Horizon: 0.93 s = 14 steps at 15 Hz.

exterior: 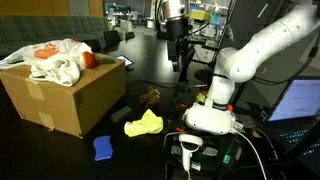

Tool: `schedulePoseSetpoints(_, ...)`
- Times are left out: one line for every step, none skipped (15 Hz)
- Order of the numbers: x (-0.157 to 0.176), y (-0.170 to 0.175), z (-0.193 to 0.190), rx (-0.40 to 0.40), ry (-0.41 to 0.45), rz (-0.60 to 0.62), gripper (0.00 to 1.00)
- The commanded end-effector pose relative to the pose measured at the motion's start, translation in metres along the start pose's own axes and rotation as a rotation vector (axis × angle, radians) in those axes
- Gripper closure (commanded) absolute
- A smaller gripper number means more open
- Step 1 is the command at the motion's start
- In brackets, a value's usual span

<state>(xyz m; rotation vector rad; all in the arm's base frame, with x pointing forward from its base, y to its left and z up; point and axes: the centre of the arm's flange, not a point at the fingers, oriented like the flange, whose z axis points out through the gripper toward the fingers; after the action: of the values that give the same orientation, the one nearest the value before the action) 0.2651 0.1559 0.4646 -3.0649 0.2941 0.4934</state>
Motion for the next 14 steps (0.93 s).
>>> schedulePoseSetpoints(0.0, 0.0, -0.001, 0.001, 0.003, -0.001, 0.0)
schedulePoseSetpoints(0.0, -0.001, -0.003, 0.003, 0.006, -0.002, 0.0)
schedulePoseSetpoints(-0.001, -0.001, -0.003, 0.003, 0.007, -0.002, 0.0)
schedulePoseSetpoints(0.003, -0.002, -0.006, 0.003, 0.004, -0.01, 0.0)
schedulePoseSetpoints(0.009, -0.002, -0.012, -0.003, 0.001, -0.005, 0.0)
schedulePoseSetpoints(0.015, -0.001, -0.019, -0.01, 0.0, -0.004, 0.0)
schedulePoseSetpoints(0.022, -0.002, -0.026, -0.013, 0.0, 0.004, 0.0)
schedulePoseSetpoints(0.03, -0.004, -0.036, -0.022, 0.011, 0.013, 0.0)
schedulePoseSetpoints(0.036, -0.004, -0.045, -0.028, 0.017, 0.022, 0.0)
schedulePoseSetpoints(0.046, -0.007, -0.058, -0.03, 0.031, 0.024, 0.0)
schedulePoseSetpoints(0.052, -0.007, -0.068, -0.032, 0.039, 0.024, 0.0)
schedulePoseSetpoints(0.064, -0.009, -0.083, -0.037, 0.052, 0.028, 0.0)
schedulePoseSetpoints(0.072, -0.012, -0.092, -0.042, 0.063, 0.024, 0.0)
schedulePoseSetpoints(0.082, -0.014, -0.102, -0.047, 0.08, 0.021, 0.0)
